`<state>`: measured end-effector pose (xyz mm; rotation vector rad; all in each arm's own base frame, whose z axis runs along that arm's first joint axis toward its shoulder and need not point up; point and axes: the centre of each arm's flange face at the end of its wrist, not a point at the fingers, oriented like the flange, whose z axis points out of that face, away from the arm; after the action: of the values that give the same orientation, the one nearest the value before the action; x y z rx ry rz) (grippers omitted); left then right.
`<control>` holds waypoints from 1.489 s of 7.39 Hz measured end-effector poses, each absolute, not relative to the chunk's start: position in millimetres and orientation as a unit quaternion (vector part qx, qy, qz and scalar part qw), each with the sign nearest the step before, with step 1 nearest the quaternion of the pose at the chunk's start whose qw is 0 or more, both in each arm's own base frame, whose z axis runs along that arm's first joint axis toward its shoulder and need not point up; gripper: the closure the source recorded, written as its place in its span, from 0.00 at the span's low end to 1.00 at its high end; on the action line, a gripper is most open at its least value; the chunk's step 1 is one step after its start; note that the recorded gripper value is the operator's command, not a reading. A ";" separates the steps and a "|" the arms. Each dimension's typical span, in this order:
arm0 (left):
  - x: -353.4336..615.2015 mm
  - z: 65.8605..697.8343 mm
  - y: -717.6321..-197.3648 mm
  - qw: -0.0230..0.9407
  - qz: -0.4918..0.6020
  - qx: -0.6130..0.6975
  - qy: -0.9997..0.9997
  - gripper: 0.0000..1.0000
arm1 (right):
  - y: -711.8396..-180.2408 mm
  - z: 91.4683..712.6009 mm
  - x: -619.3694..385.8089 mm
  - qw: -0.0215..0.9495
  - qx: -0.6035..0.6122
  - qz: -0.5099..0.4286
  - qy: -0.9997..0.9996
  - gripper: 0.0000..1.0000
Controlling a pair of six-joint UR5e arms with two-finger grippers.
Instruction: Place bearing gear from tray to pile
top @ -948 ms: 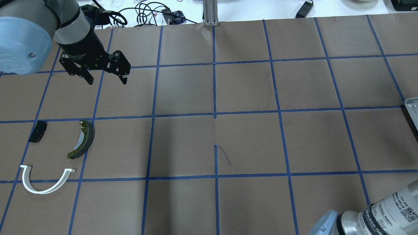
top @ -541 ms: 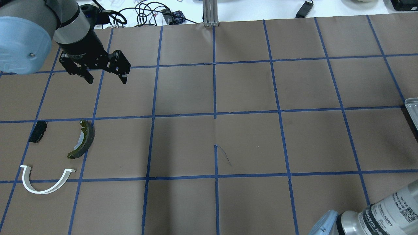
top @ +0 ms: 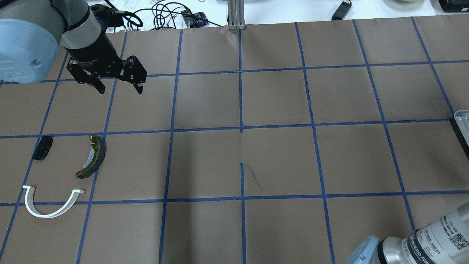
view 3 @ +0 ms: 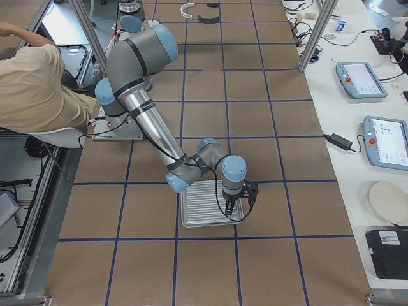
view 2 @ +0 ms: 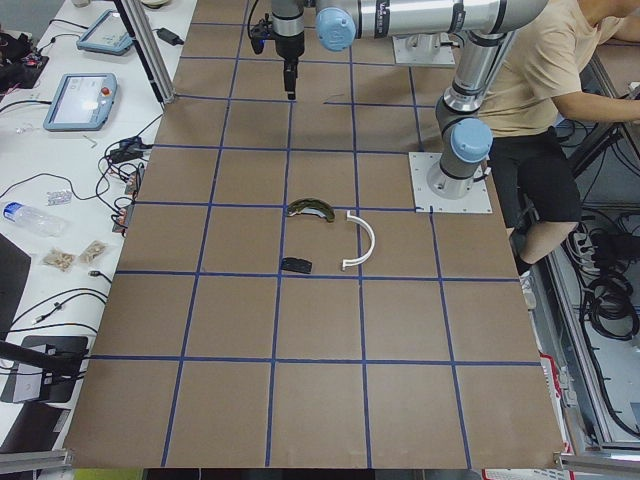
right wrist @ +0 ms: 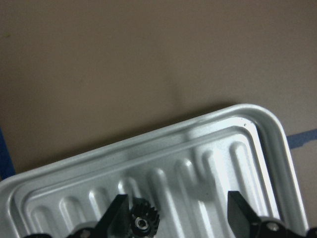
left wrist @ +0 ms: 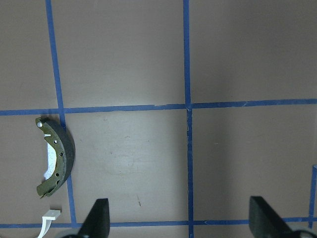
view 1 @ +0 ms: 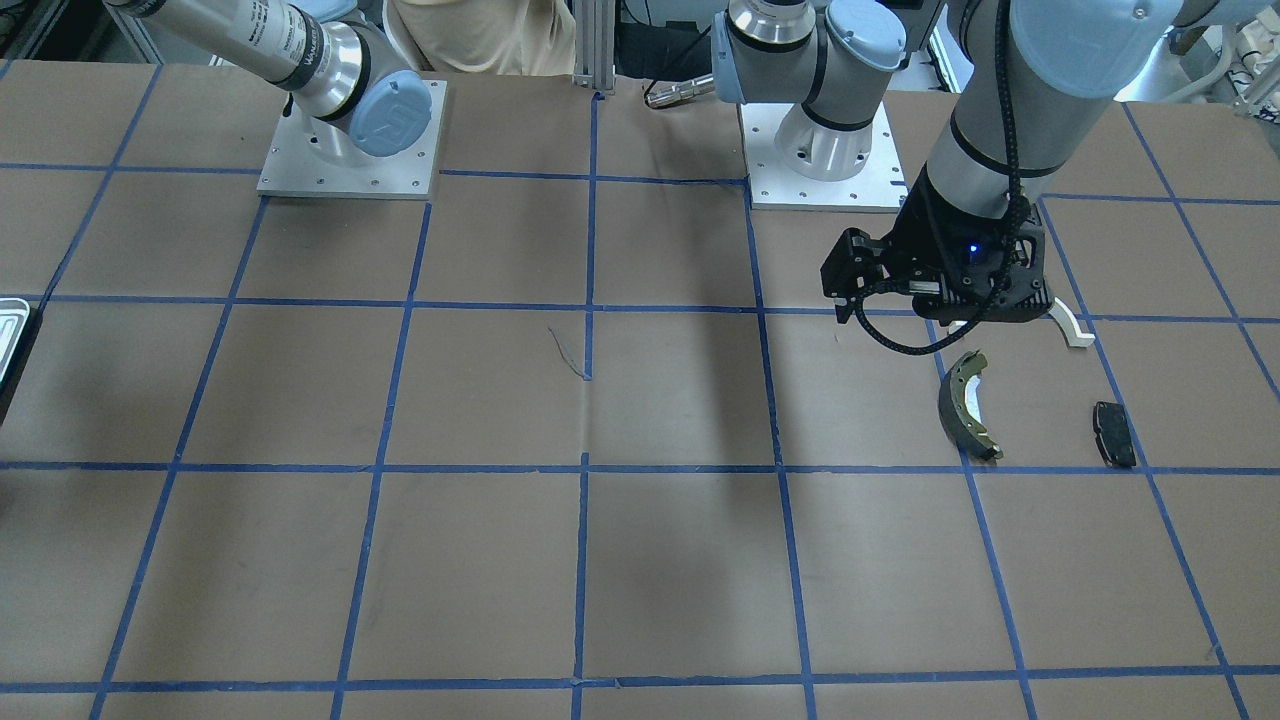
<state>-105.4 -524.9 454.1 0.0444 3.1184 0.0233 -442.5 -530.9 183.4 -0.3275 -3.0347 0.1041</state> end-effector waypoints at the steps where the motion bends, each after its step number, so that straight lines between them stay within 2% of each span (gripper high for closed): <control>1: -105.4 454.5 -525.5 0.011 0.007 0.014 1.000 0.00 | -530.6 183.0 -442.0 0.042 -0.109 0.033 -0.993 0.24; 4: -105.4 454.4 -526.2 0.011 0.006 0.014 1.000 0.00 | -530.4 183.8 -440.6 0.041 -0.112 0.031 -0.992 0.26; 7: -105.7 452.5 -525.5 0.011 0.008 0.014 1.000 0.00 | -531.0 184.0 -439.5 0.039 -0.112 0.033 -0.992 0.47; 11: -106.2 452.9 -524.3 0.011 0.008 0.015 1.000 0.00 | -532.1 184.6 -438.2 0.035 -0.111 0.036 -0.993 0.46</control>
<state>-106.2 -524.3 452.9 0.0468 3.1186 0.0265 -438.2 -532.1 184.6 -0.3407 -3.0499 0.1109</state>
